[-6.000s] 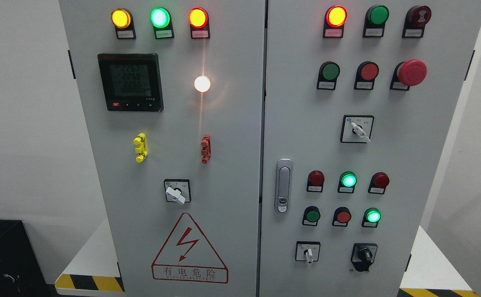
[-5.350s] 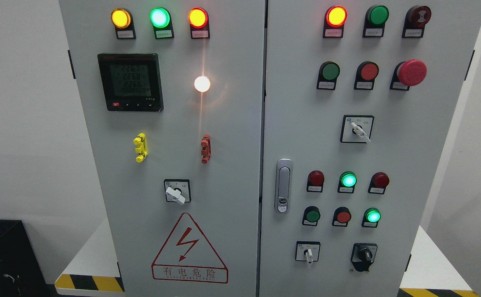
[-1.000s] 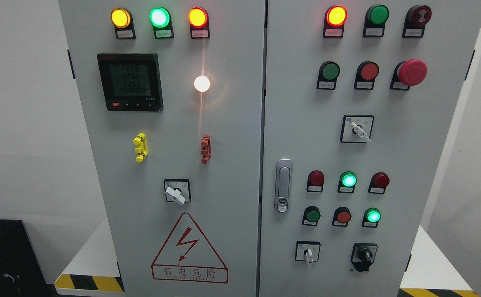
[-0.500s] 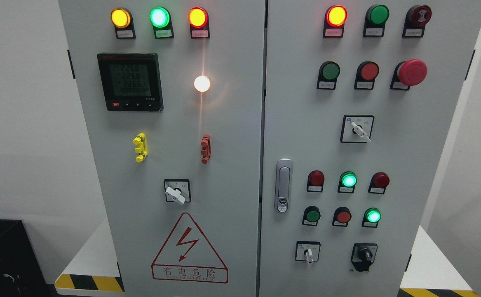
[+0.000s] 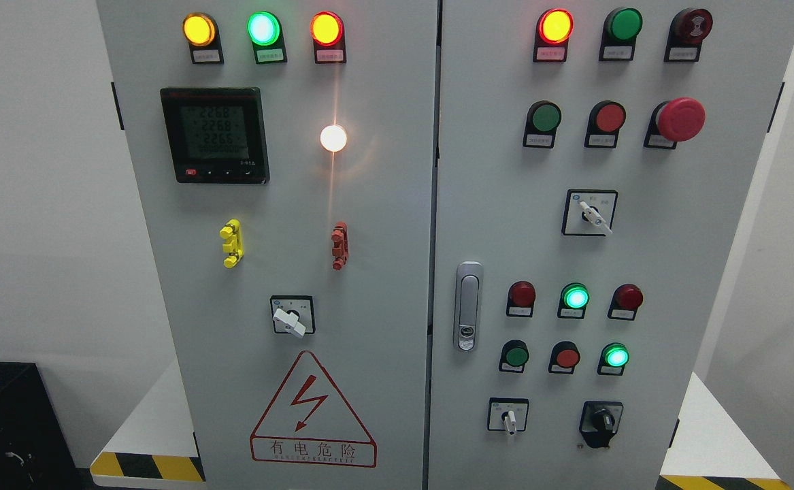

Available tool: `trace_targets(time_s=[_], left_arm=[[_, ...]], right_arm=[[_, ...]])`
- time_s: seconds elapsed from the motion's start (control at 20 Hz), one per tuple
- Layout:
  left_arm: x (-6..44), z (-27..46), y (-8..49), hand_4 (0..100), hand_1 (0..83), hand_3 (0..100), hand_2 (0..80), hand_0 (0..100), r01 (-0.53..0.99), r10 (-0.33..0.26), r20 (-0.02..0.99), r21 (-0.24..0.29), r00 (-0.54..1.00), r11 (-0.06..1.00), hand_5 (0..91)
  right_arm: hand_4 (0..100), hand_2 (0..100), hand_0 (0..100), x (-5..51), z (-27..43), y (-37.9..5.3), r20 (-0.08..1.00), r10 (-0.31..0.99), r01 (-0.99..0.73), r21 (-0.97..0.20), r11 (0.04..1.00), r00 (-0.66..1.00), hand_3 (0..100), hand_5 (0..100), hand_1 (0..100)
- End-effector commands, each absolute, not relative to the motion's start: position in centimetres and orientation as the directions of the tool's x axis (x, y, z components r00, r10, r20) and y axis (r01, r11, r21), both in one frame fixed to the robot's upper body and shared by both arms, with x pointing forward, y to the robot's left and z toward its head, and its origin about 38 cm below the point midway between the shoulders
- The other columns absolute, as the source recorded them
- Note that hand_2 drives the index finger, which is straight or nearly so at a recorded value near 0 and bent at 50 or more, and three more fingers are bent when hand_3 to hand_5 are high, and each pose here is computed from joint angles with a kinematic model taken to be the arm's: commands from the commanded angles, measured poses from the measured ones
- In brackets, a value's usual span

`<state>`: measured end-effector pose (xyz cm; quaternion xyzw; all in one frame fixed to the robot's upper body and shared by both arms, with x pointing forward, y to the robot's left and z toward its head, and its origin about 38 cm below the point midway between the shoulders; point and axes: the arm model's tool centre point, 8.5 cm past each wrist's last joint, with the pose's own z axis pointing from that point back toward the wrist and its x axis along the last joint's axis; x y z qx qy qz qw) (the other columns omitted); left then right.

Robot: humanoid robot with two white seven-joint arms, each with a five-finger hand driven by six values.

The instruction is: Flip black knob to close circuit

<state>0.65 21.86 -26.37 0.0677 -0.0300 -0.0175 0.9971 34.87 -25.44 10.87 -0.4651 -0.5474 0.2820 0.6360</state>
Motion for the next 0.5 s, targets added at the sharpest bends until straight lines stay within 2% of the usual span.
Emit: trace_targets(time_s=[0.0,0.45], left_arm=[[0.2,-26.4,21.7,0,55.6,0,0.0,12,0.028,-0.036,0.063,0.132,0.997,0.991,0.0],[0.2,-26.4,21.7,0,55.6,0,0.0,12,0.028,-0.036,0.063,0.132,0.997,0.991,0.0]], right_arm=[[100,94,0,36.3,12.3,-25.4,0.435,0.868,0.173,-0.899,0.402,0.241,100,100,0],[100,94,0,38.5,13.6,-26.1,0.423,0.868,0.199,-0.903,0.381,0.260,100,100,0]])
